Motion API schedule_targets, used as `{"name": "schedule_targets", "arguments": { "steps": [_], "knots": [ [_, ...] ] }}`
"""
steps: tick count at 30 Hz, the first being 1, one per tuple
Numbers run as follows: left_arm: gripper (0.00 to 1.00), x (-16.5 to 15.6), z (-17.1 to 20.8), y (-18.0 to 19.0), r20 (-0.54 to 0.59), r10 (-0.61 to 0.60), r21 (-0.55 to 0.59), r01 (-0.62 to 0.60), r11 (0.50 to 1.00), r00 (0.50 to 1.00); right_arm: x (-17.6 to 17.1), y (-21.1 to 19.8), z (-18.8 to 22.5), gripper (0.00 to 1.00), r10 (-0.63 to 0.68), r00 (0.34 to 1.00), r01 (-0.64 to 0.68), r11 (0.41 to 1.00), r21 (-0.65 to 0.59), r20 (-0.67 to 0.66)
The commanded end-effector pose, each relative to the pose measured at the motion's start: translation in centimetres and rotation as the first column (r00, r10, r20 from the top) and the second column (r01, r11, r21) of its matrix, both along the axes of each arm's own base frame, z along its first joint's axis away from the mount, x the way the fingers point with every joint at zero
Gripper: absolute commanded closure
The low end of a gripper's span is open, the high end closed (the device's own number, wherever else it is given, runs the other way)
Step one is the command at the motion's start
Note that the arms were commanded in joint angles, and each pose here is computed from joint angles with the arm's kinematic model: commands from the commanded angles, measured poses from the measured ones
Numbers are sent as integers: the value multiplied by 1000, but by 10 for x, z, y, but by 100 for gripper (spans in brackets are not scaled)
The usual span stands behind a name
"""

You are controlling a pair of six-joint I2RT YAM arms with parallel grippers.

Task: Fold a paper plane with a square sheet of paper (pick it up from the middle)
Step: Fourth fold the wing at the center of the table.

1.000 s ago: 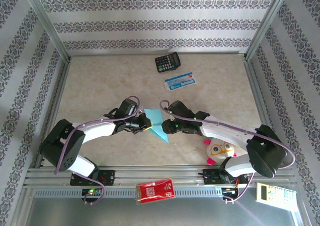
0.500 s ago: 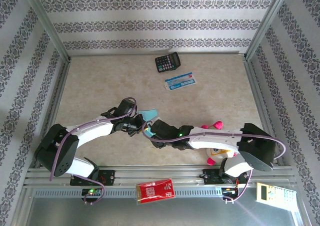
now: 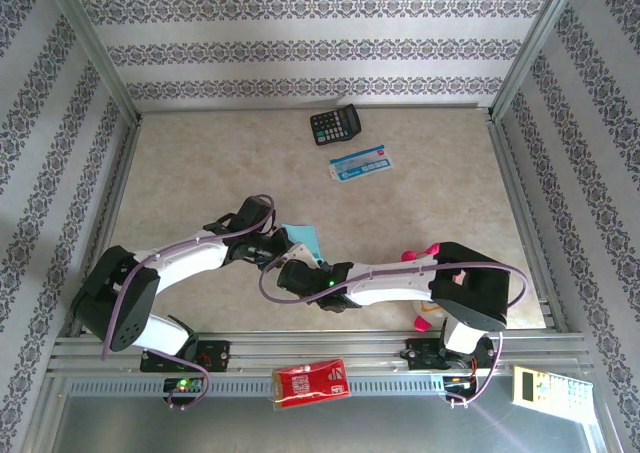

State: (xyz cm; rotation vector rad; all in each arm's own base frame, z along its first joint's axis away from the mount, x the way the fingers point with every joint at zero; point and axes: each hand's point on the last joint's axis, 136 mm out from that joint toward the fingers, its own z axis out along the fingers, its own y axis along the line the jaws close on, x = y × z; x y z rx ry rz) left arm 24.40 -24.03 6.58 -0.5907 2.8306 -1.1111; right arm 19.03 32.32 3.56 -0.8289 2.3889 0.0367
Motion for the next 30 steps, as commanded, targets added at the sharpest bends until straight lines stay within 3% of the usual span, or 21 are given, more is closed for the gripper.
{"name": "schedule_targets", "arguments": {
  "steps": [1, 30],
  "knots": [
    [100, -5, 0, -1, -45, -12, 0, 12, 1000, 999, 5, -7, -2, 64, -39, 998, 42, 997, -62, 46],
    [100, -10, -11, 2, -65, -36, 17, 38, 999, 997, -5, -5, -8, 73, -49, 998, 53, 994, -95, 39]
  ]
}}
